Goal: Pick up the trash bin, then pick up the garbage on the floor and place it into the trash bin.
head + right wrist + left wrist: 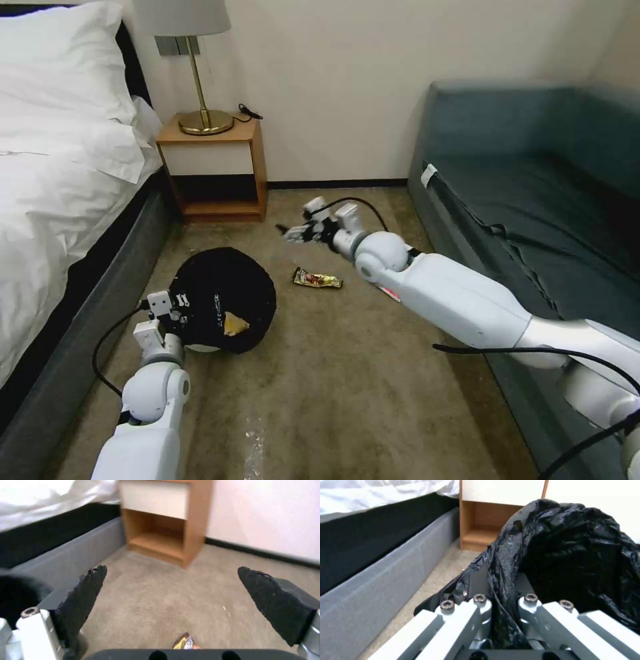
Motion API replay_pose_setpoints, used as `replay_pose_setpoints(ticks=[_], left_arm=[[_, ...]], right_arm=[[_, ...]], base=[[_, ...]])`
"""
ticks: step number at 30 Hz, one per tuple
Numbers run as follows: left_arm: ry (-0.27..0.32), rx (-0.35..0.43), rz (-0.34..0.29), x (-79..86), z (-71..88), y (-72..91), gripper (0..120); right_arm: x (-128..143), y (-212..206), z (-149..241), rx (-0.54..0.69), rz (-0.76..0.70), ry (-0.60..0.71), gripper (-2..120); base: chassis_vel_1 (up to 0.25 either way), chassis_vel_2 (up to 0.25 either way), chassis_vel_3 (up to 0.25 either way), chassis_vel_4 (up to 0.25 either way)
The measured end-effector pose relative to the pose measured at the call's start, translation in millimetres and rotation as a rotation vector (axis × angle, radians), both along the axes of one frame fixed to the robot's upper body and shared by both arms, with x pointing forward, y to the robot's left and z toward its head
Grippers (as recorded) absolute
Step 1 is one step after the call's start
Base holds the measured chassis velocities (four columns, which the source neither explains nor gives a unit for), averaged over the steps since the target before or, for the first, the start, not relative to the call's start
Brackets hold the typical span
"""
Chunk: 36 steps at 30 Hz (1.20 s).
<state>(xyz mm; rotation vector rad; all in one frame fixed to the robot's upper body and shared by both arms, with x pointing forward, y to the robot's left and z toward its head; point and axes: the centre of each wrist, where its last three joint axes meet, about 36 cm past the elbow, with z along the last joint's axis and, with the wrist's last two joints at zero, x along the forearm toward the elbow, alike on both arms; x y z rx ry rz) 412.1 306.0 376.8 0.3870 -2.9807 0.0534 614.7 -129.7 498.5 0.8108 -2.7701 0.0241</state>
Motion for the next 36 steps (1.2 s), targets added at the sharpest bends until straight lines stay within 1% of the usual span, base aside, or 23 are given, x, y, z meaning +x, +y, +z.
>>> replay_pose_setpoints(ticks=[4, 7, 10, 12, 13, 16, 18, 19, 24, 28, 36], left_arm=[[-0.001, 0.002, 0.0, 0.3, 0.6, 0.8, 4], [-0.004, 0.008, 0.0, 0.4, 2.8, 5.1, 4], [-0.006, 0.008, 0.0, 0.4, 3.7, 6.4, 4], [-0.015, 0.012, -0.002, 0.3, 7.8, 9.8, 4], [-0.015, 0.012, -0.002, 0.3, 7.8, 9.8, 4], [-0.017, 0.015, -0.001, -0.4, 10.1, 12.7, 4], [-0.017, 0.015, -0.001, -0.5, 10.1, 12.7, 4], [-0.015, 0.017, -0.001, -1.4, 9.8, 14.3, 4], [-0.013, 0.022, -0.002, -2.2, 10.0, 15.8, 4], [-0.012, 0.022, -0.004, -2.2, 9.8, 15.3, 4], [0.006, 0.015, -0.012, -4.4, 2.9, 12.2, 4]], right_arm=[[0.9, -14.4, -9.7, 0.033, -0.056, 0.048, 100], [-9.0, -54.5, -44.9, 0.021, -0.136, 0.115, 100], [-12.7, -62.1, -52.9, 0.019, -0.147, 0.129, 100], [-24.0, -79.0, -74.1, 0.029, -0.179, 0.17, 100], [-24.0, -79.0, -74.1, 0.029, -0.179, 0.17, 100], [-36.0, -92.4, -95.6, 0.029, -0.198, 0.199, 100], [-36.3, -92.8, -96.2, 0.029, -0.198, 0.199, 100], [-44.5, -99.8, -108.9, 0.031, -0.204, 0.209, 100], [-52.1, -104.0, -120.7, 0.058, -0.218, 0.22, 100], [-52.6, -104.7, -121.5, 0.063, -0.221, 0.222, 100], [-55.8, -107.8, -126.9, 0.076, -0.223, 0.224, 100]], base=[[0.0, 0.0, 0.0, 0.0], [0.0, 0.0, 0.0, 0.0], [0.0, 0.0, 0.0, 0.0], [0.0, 0.0, 0.0, 0.0], [0.0, 0.0, 0.0, 0.0], [0.0, 0.0, 0.0, 0.0], [0.0, 0.0, 0.0, 0.0], [0.0, 0.0, 0.0, 0.0], [0.0, 0.0, 0.0, 0.0], [0.0, 0.0, 0.0, 0.0], [0.0, 0.0, 0.0, 0.0]])
